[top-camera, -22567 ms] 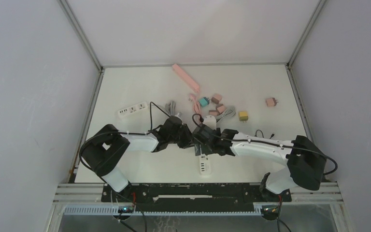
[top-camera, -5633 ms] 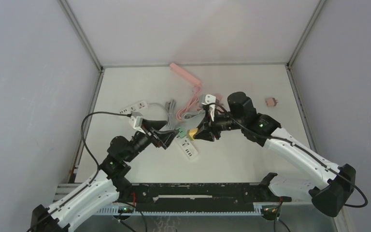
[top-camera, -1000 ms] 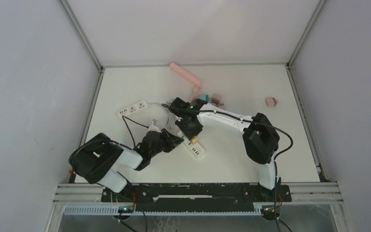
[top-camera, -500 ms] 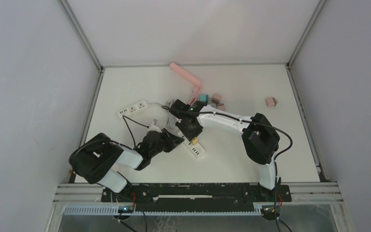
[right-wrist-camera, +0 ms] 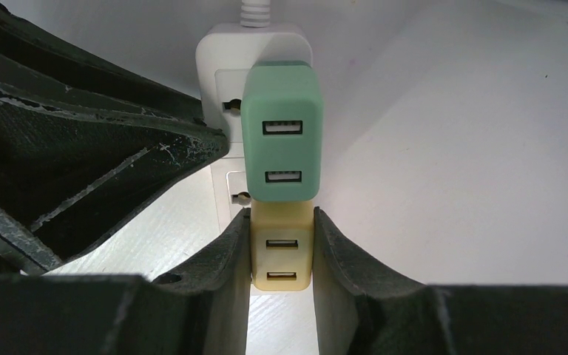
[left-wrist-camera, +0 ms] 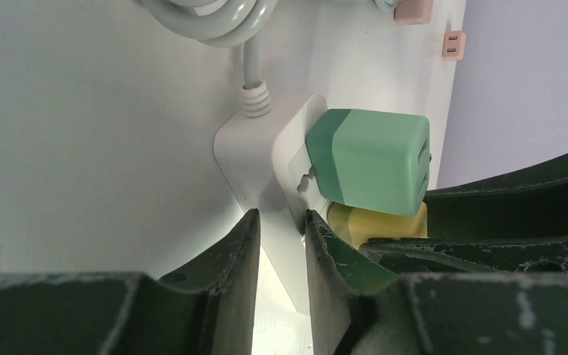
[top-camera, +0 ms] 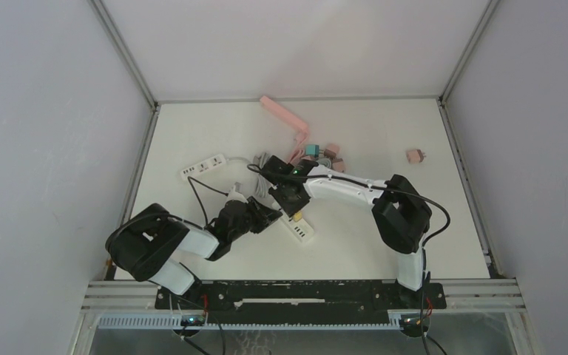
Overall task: Insert the plug
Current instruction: Insert the plug into the socket.
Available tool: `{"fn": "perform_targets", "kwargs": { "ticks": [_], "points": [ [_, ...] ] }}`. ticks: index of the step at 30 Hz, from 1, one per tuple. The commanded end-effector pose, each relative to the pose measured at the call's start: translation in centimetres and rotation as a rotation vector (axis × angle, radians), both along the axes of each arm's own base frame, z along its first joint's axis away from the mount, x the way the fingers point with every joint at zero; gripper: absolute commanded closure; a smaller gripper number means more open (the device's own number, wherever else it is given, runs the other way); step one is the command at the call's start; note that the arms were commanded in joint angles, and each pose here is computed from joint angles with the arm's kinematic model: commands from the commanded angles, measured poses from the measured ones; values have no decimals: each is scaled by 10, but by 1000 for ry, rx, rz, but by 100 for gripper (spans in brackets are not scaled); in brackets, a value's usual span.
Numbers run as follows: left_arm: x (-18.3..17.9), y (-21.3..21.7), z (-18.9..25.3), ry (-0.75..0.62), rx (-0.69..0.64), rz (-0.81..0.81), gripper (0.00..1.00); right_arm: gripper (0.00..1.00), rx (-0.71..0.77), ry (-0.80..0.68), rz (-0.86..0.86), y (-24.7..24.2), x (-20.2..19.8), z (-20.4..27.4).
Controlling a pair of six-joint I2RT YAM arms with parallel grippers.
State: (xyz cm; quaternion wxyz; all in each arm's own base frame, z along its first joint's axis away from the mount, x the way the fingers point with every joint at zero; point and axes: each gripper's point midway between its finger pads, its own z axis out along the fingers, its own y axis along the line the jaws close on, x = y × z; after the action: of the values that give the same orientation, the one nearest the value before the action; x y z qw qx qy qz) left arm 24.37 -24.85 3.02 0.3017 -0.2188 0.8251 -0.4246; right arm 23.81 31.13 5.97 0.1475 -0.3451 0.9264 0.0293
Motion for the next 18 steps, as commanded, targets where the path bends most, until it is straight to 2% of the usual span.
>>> {"fn": "perform_targets", "kwargs": {
  "ticks": [1,9,18],
  "points": [
    [9,-8,13,-50,9,-11,68,100,-107,107,1,-26,-24,-41],
    [8,-8,13,-51,10,-12,68,100,-124,133,-63,-45,-26,-54],
    [8,-7,13,-57,17,-12,68,100,-138,140,-14,-35,-41,-61]
  ]
}}
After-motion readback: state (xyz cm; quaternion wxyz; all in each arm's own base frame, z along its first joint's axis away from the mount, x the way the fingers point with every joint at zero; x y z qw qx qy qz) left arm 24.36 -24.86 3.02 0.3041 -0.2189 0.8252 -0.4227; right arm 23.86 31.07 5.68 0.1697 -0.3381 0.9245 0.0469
